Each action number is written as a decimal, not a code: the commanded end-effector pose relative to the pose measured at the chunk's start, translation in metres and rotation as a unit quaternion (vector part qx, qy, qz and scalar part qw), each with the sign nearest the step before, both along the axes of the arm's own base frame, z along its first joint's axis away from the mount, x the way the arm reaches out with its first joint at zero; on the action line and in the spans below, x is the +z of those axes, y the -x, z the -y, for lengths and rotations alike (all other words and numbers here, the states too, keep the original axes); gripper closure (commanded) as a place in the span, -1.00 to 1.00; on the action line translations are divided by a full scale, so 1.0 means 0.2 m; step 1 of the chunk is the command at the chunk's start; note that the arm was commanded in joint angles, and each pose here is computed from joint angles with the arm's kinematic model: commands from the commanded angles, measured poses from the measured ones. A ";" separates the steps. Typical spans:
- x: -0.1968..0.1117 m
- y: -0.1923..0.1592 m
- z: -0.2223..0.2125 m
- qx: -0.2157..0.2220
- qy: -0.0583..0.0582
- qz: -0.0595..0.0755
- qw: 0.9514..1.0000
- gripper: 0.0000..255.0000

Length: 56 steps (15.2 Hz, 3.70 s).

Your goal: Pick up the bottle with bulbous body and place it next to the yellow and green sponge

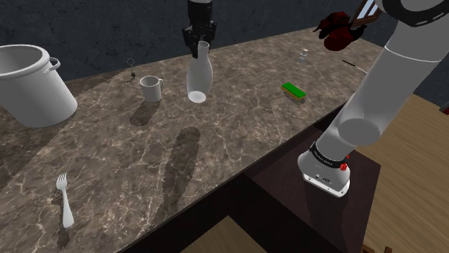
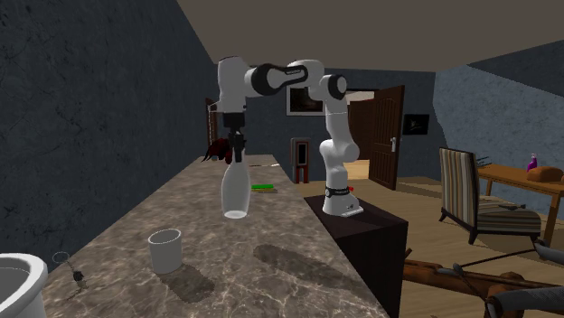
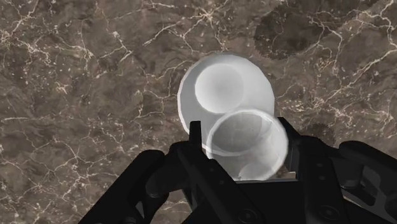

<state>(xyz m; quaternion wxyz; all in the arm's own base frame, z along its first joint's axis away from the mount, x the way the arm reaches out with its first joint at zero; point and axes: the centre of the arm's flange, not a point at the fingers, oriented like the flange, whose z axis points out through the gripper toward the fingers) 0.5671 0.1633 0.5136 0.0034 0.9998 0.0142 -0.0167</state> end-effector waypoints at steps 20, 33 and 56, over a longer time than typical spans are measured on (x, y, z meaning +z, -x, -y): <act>0.01 0.24 1.37 0.001 0.000 0.000 1.000 1.00; 0.01 0.38 2.22 0.001 0.000 0.000 1.000 1.00; -0.12 0.57 3.37 0.001 0.000 0.000 1.000 1.00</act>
